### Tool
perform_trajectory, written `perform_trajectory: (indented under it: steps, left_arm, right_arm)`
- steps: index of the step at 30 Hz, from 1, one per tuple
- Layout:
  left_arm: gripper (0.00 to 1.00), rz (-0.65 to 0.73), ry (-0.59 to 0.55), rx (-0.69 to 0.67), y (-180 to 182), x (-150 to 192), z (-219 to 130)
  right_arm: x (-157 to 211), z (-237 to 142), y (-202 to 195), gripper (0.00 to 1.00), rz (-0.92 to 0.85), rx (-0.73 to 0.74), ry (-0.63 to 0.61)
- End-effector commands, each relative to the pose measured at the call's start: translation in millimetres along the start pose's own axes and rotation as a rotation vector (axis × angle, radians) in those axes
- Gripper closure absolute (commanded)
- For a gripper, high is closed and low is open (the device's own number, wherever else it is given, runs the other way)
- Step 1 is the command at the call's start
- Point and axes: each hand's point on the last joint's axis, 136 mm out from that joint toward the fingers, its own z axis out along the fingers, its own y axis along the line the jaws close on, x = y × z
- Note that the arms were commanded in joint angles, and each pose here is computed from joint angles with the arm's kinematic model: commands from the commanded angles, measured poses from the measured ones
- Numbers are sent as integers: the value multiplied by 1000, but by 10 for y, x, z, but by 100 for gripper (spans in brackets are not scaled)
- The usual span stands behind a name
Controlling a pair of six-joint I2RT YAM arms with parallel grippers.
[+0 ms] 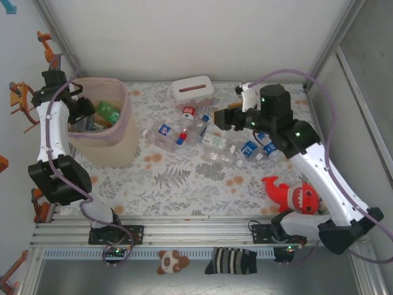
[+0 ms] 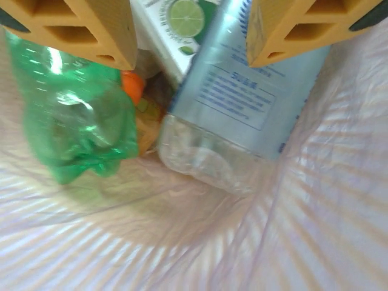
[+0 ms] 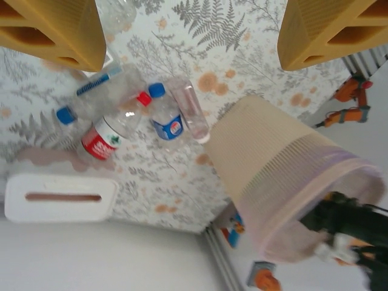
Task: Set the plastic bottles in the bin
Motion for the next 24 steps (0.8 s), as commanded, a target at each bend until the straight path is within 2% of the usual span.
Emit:
perform_trajectory:
  steps: [1, 4, 9, 13, 19, 24]
  left_arm:
    - [49, -7, -115, 89, -166, -178, -505]
    - [49, -10, -162, 142, -259, -209, -752]
    - [48, -4, -208, 248, -438, -133, -1071]
    - [47, 3, -237, 312, -548, -15, -1274]
    - [46, 25, -262, 395, -735, 201, -1480]
    - [44, 42, -275, 444, -859, 319, -1594]
  right_arm:
    - [34, 121, -223, 26, 97, 119, 33]
    - [139, 314, -467, 26, 168, 224, 75]
    - [237, 718, -730, 26, 303, 298, 106]
    - [368, 1101, -954, 31, 417, 367, 155]
    - [679, 1597, -1380, 33, 547, 538, 227]
    - [941, 2002, -1590, 34, 629, 600, 286]
